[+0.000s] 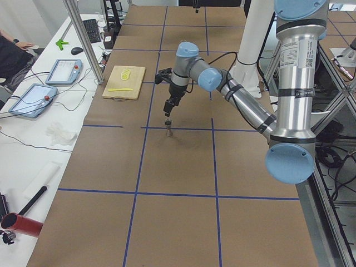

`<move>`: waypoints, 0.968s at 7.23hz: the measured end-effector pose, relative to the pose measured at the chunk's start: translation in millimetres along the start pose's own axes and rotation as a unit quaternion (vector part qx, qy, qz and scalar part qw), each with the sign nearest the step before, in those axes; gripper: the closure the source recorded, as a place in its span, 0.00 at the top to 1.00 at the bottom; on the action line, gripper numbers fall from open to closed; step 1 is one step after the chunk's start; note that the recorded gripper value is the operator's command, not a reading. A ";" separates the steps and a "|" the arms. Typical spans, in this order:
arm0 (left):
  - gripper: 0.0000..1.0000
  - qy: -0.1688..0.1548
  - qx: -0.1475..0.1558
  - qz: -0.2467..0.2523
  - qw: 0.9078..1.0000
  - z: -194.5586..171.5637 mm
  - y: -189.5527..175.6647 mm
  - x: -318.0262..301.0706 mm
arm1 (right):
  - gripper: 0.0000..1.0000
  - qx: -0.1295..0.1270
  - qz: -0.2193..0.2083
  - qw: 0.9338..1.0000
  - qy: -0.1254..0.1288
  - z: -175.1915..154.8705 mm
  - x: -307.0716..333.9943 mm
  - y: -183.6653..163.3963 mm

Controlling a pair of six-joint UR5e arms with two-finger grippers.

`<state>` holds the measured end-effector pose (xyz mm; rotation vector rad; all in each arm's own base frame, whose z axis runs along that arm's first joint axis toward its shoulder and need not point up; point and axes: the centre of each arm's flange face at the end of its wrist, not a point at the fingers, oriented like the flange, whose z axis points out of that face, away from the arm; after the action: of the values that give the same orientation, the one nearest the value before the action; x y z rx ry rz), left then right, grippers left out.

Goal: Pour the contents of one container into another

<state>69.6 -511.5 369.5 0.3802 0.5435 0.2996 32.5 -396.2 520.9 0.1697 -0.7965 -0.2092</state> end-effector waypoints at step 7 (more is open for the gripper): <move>1.00 0.074 -0.033 -0.121 0.989 73.8 102.2 -236.4 | 1.00 -0.022 0.118 0.992 -0.045 2.4 79.2 -28.0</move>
<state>-100.4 -528.8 575.8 0.2265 0.7160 0.1113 81.2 -443.1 570.8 0.0223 -0.8929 -0.0103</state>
